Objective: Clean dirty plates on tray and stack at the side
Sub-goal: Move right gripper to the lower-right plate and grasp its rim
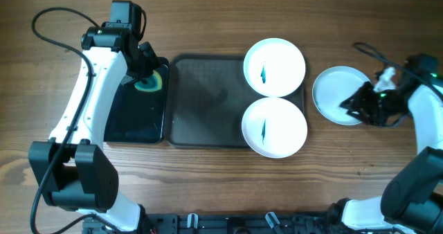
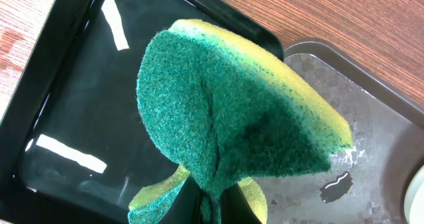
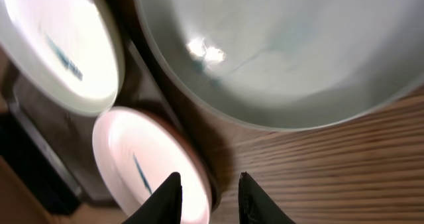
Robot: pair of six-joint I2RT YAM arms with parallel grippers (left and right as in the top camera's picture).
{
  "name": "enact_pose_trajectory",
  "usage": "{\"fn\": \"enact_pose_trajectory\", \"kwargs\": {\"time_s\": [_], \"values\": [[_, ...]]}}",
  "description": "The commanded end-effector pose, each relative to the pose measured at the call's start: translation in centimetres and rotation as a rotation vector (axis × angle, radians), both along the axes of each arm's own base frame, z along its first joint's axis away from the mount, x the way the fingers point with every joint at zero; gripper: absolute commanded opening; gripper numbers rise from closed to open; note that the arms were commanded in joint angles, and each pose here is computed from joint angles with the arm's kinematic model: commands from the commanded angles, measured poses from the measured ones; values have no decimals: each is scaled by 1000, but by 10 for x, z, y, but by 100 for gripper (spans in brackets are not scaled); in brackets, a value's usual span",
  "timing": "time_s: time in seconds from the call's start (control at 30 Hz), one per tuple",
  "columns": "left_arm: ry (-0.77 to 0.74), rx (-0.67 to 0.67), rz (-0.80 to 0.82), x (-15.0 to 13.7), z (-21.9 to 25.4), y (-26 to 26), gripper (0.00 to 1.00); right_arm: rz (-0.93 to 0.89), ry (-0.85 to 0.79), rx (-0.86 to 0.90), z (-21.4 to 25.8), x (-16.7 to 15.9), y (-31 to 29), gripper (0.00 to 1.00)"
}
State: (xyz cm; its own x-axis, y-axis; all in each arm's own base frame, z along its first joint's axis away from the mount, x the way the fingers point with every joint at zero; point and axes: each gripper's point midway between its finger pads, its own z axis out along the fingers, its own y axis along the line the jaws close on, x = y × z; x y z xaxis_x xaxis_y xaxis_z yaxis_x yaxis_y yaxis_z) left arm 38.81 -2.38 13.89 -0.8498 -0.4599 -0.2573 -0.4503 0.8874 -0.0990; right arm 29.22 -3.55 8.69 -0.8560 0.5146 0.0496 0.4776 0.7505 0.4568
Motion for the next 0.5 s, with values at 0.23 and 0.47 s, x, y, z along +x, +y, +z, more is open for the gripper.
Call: {"fn": "enact_pose_trajectory", "kwargs": {"time_s": [0.23, 0.47], "values": [[-27, 2, 15, 4, 9, 3, 4, 215, 184, -159, -58, -51, 59, 30], [-27, 2, 15, 4, 9, 3, 4, 263, 159, -167, -70, -53, 74, 29]]}}
